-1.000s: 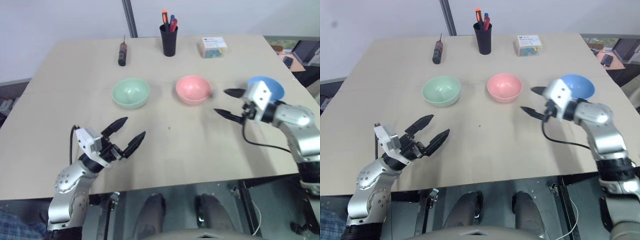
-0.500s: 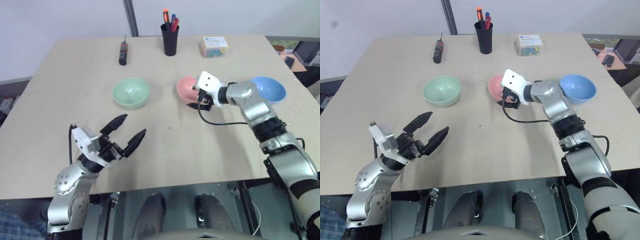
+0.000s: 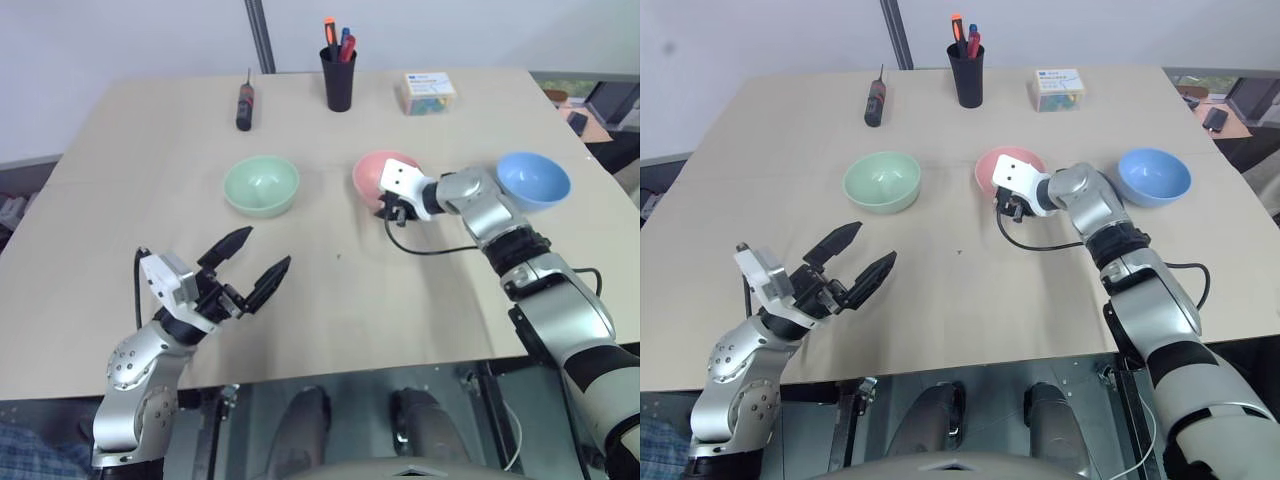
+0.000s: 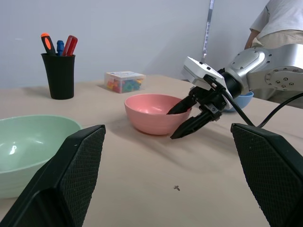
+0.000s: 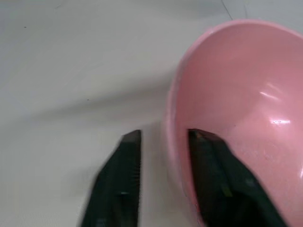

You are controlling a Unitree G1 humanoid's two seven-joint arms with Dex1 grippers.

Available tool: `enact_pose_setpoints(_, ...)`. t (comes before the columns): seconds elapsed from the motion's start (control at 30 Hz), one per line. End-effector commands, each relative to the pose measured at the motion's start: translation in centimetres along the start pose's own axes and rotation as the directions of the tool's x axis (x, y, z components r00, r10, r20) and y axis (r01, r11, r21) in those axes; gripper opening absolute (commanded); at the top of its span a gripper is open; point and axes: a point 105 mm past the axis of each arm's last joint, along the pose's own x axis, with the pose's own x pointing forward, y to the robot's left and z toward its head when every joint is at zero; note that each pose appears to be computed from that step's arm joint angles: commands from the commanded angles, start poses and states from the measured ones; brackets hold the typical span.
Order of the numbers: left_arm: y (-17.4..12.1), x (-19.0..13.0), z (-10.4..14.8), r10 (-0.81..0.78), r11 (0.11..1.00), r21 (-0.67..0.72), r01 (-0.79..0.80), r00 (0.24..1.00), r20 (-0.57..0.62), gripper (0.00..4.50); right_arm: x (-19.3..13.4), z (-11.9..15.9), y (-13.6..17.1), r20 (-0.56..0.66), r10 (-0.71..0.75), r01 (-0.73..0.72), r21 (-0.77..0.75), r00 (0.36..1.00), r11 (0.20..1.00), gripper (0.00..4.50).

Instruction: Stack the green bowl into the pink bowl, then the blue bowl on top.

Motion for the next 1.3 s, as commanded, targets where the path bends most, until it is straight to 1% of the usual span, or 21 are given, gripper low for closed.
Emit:
enact_pose_setpoints(0.03,-0.4,0.3,1.4,-0.021,0.999,0.041,0.019,0.999,0.039,4.50,-0.5,1.6,-0.5,0.045,-0.012,0.015,-0.046,0.999,0.999,0.06)
enact_pose_setpoints(0.2,-0.4,0.4,1.3,-0.030,0.999,0.037,0.029,0.999,0.038,4.50,-1.0,1.9,-0.5,0.066,-0.016,0.019,-0.047,0.998,0.999,0.06)
enact_pose_setpoints(0.27,-0.5,0.4,1.3,-0.034,0.999,0.036,0.033,0.999,0.038,4.50,-1.5,2.3,-0.1,0.081,0.003,0.003,-0.069,0.997,0.998,0.06)
enact_pose_setpoints(0.33,-0.5,0.4,1.3,-0.038,0.999,0.036,0.037,0.999,0.037,4.50,-3.0,2.9,1.2,0.093,0.056,-0.042,-0.151,0.994,0.988,0.06)
enact_pose_setpoints(0.4,-0.4,0.4,1.3,-0.040,0.999,0.038,0.038,0.999,0.035,4.50,-4.4,3.3,3.6,0.091,0.141,-0.120,-0.197,0.986,0.973,0.06)
enact_pose_setpoints(0.47,-0.2,0.4,1.3,-0.040,0.998,0.039,0.038,0.999,0.034,4.50,-5.5,3.3,5.8,0.084,0.202,-0.183,-0.190,0.976,0.965,0.06)
enact_pose_setpoints(0.57,0.1,0.6,1.3,-0.028,0.999,0.027,0.027,0.999,0.039,4.50,-6.5,2.6,9.0,0.050,0.266,-0.253,-0.188,0.963,0.949,0.06)
enact_pose_setpoints(0.67,0.3,0.9,1.3,-0.033,0.999,0.027,0.032,0.999,0.038,4.50,-6.6,2.1,10.7,0.038,0.277,-0.268,-0.152,0.960,0.951,0.06)
enact_pose_setpoints(0.8,0.7,1.2,1.1,-0.036,0.999,0.034,0.035,0.999,0.030,4.50,-6.2,1.6,11.4,0.016,0.258,-0.253,-0.156,0.966,0.955,0.06)
enact_pose_setpoints(0.83,0.8,1.3,1.0,-0.036,0.999,0.034,0.035,0.999,0.028,4.50,-6.1,1.5,11.6,0.010,0.259,-0.254,-0.157,0.966,0.954,0.75)
enact_pose_setpoints(0.87,0.8,1.4,0.9,-0.038,0.999,0.035,0.037,0.999,0.026,4.50,-6.0,1.3,11.8,0.008,0.260,-0.256,-0.154,0.965,0.954,0.95)
enact_pose_setpoints(0.9,0.8,1.4,0.9,-0.040,0.999,0.034,0.039,0.999,0.025,4.50,-5.9,1.3,11.8,0.006,0.259,-0.255,-0.153,0.966,0.955,1.45)
enact_pose_setpoints(0.93,0.8,1.6,0.8,-0.044,0.999,0.031,0.043,0.999,0.026,4.50,-5.9,1.3,11.7,0.004,0.253,-0.249,-0.156,0.968,0.956,1.71)
enact_pose_setpoints(0.97,0.7,1.7,0.8,-0.048,0.998,0.029,0.048,0.998,0.027,4.50,-5.9,1.3,11.6,0.003,0.246,-0.243,-0.160,0.969,0.957,2.08)
enact_pose_setpoints(1.03,0.7,1.9,0.8,-0.056,0.998,0.029,0.055,0.998,0.030,4.50,-6.0,1.4,11.2,0.007,0.230,-0.226,-0.159,0.973,0.961,2.57)
enact_pose_setpoints(1.1,0.8,2.1,0.8,-0.059,0.998,0.030,0.058,0.998,0.031,4.50,-6.5,1.6,11.0,0.017,0.231,-0.226,-0.150,0.973,0.962,3.30)
enact_pose_setpoints(1.13,0.8,2.1,0.8,-0.059,0.998,0.029,0.058,0.998,0.030,4.50,-7.0,1.9,11.2,0.032,0.249,-0.242,-0.141,0.968,0.960,3.60)
enact_pose_setpoints(1.17,0.9,2.2,0.9,-0.060,0.998,0.028,0.059,0.998,0.030,4.50,-7.6,2.5,11.2,0.063,0.258,-0.250,-0.120,0.964,0.961,4.05)
enact_pose_setpoints(1.2,1.0,2.4,1.0,-0.060,0.998,0.028,0.059,0.998,0.032,4.50,-8.4,3.3,11.1,0.105,0.263,-0.254,-0.097,0.959,0.962,4.37)
enact_pose_setpoints(1.23,1.1,2.4,1.1,-0.060,0.998,0.028,0.060,0.998,0.033,4.50,-8.9,3.8,11.1,0.133,0.266,-0.257,-0.082,0.955,0.963,4.46)
enact_pose_setpoints(1.3,1.3,2.6,1.3,-0.059,0.998,0.028,0.058,0.998,0.038,4.50,-10.1,4.9,10.9,0.205,0.265,-0.262,-0.041,0.942,0.964,4.46)
